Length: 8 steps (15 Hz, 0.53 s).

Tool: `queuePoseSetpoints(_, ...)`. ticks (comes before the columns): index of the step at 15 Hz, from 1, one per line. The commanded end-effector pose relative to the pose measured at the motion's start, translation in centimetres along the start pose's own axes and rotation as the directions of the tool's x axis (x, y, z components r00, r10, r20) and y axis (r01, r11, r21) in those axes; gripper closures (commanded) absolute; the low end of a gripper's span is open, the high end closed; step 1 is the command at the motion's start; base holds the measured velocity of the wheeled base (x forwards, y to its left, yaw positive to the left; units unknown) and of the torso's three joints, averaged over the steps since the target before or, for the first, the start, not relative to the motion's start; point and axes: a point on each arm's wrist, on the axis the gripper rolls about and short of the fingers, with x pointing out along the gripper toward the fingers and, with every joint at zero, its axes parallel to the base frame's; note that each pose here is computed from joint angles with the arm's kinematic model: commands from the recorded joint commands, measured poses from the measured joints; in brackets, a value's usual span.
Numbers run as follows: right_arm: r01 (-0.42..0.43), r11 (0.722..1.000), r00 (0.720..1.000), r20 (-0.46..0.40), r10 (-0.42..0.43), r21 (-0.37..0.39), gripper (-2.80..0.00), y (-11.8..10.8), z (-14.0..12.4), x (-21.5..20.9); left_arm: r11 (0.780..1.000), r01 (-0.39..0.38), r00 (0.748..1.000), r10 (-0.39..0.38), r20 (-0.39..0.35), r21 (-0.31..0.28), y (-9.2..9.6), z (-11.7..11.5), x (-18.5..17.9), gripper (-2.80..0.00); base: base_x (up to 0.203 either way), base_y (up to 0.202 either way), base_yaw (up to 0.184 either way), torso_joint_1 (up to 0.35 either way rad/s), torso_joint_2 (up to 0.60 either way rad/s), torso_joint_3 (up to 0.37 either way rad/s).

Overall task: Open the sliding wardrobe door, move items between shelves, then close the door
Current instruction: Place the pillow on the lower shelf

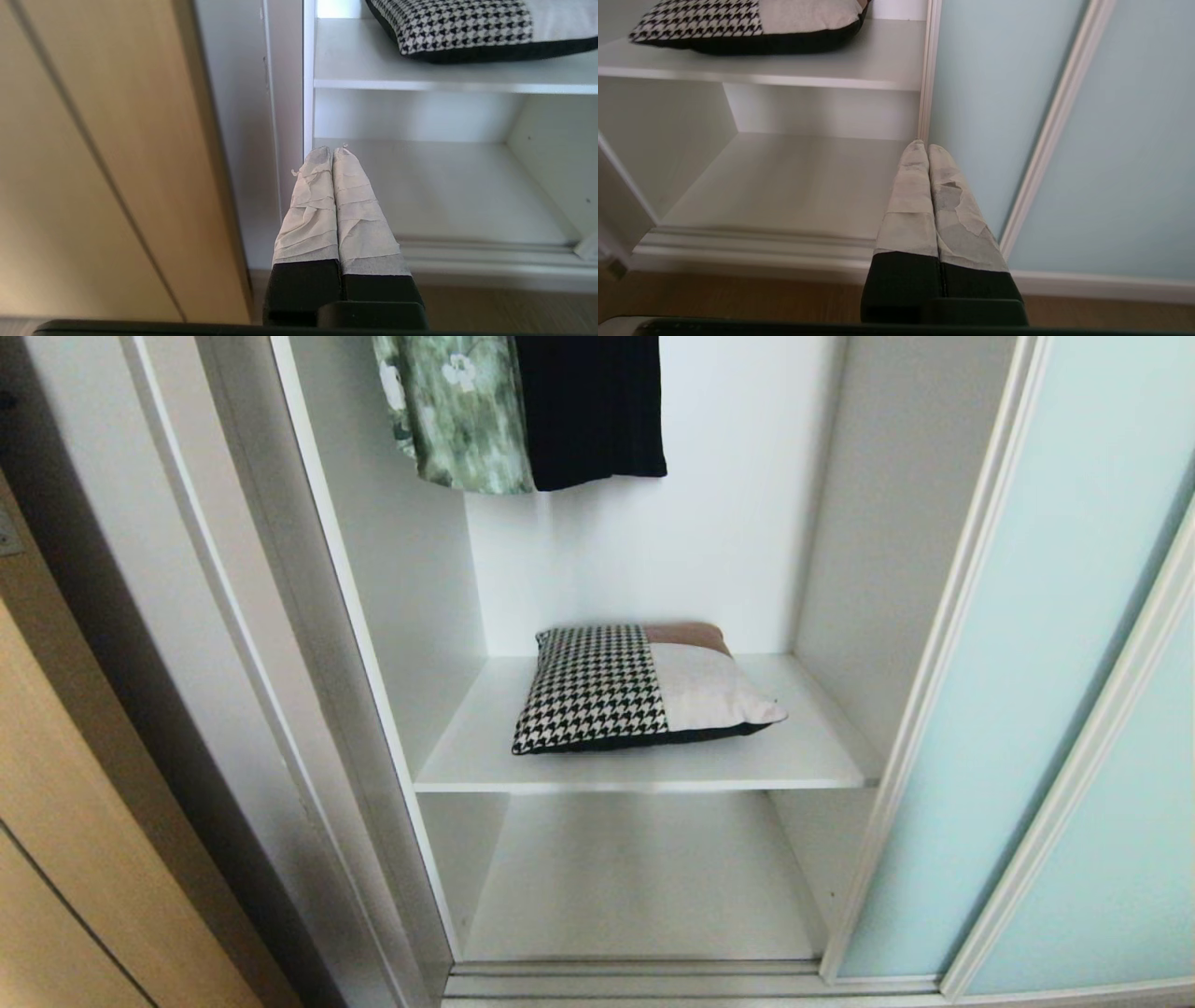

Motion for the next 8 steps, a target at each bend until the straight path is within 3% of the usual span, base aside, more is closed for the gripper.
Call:
queuePoseSetpoints(1, 0.000, 1.000, 1.000, -0.001, 0.000, 0.000, 0.00, 0.00, -0.04, 0.01, 1.000, -0.002, 1.000, 0.002, -0.002, 0.000, 0.00, 0.01, 0.01, 0.00, 0.193, 0.000, 0.001, -0.001, 0.00, 0.002)
queuePoseSetpoints(3, 0.000, 1.000, 1.000, 0.000, 0.000, 0.000, 0.00, 0.00, 0.00, 0.00, 1.000, -0.001, 1.000, 0.001, 0.000, -0.002, 0.00, 0.01, 0.02, 0.00, 0.154, 0.000, 0.000, 0.005, 0.00, 0.001)
queuePoseSetpoints(8, 0.000, 1.000, 1.000, 0.000, 0.000, 0.000, 0.00, 0.00, 0.00, 0.00, 1.000, -0.001, 1.000, 0.001, 0.000, -0.002, 0.00, 0.02, 0.01, 0.00, 0.000, 0.000, 0.000, 0.000, 0.00, 0.000)
